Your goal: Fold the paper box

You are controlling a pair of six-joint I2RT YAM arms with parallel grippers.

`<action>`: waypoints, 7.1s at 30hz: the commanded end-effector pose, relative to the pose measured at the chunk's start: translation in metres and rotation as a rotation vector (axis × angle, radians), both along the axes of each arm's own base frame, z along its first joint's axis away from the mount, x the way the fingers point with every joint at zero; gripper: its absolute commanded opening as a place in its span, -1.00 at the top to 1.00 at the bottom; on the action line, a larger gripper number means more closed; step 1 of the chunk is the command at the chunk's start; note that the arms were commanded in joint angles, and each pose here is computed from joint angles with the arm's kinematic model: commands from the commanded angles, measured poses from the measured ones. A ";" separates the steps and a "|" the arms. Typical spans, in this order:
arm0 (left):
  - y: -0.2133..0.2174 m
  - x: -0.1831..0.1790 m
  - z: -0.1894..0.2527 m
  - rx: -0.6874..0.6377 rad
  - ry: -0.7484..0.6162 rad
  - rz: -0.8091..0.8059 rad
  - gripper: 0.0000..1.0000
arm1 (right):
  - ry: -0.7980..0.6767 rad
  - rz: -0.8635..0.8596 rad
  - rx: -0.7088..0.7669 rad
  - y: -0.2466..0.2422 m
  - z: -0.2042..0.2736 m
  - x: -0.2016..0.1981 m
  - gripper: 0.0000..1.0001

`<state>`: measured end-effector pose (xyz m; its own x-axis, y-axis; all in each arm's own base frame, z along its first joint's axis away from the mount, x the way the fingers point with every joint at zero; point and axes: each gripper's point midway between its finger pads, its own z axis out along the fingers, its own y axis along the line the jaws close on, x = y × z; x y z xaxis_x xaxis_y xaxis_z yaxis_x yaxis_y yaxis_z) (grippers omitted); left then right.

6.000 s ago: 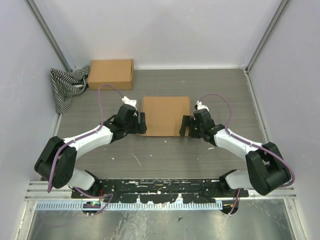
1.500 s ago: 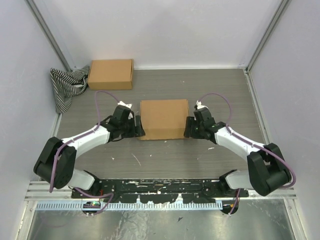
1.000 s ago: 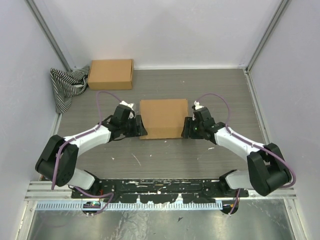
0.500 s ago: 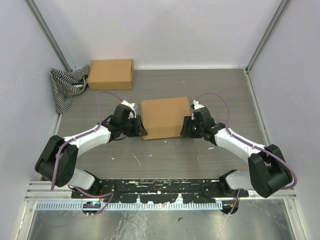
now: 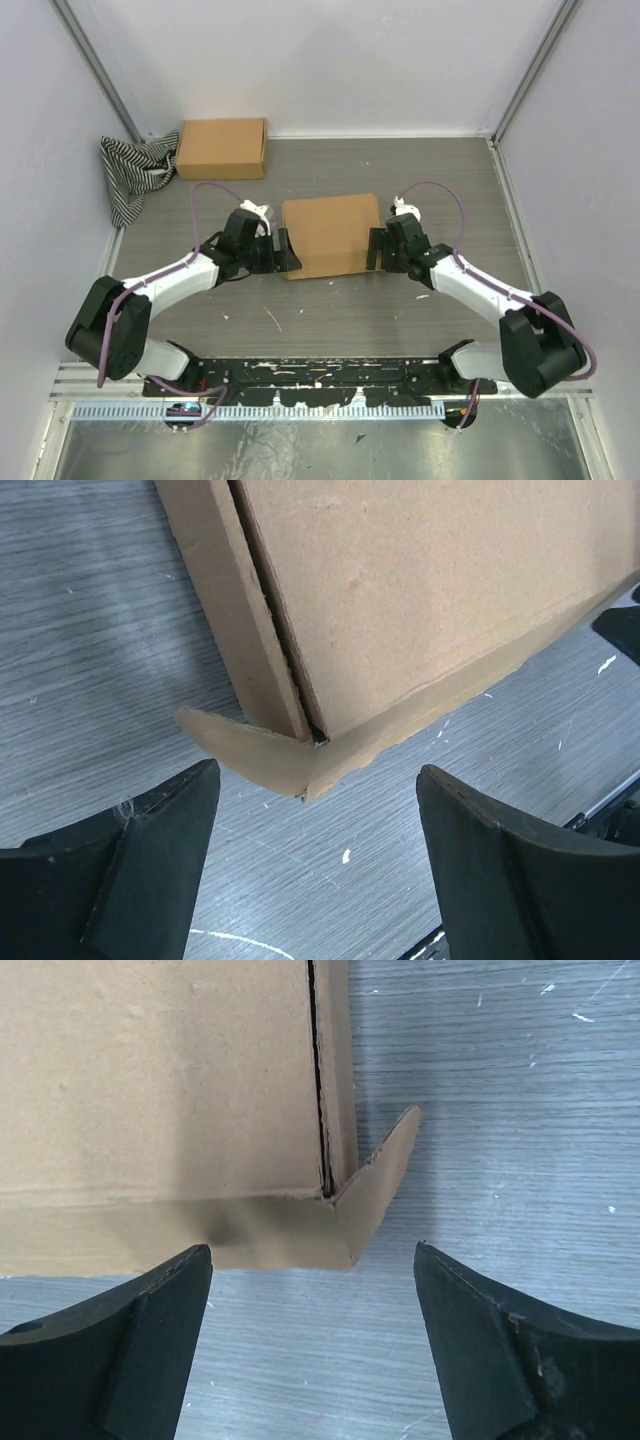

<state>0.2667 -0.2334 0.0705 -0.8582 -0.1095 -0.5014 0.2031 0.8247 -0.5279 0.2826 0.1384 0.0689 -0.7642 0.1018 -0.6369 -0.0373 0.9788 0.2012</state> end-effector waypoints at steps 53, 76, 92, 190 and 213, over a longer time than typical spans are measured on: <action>-0.018 0.088 0.023 -0.308 0.034 0.036 -0.72 | -0.078 0.148 0.314 0.039 0.031 0.090 -0.76; 0.000 0.122 0.012 -0.171 0.029 0.088 -0.85 | -0.035 0.036 0.252 0.016 0.024 0.082 -0.79; 0.003 0.078 0.005 -0.214 0.071 0.049 -0.82 | -0.014 0.051 0.251 0.006 0.026 0.037 -0.71; -0.056 0.165 0.060 -0.262 -0.059 -0.002 -0.94 | 0.034 -0.183 0.417 -0.086 0.016 0.134 -0.74; -0.057 0.123 0.018 -0.089 -0.020 -0.036 -0.86 | 0.061 -0.054 0.487 -0.060 0.036 0.057 -0.66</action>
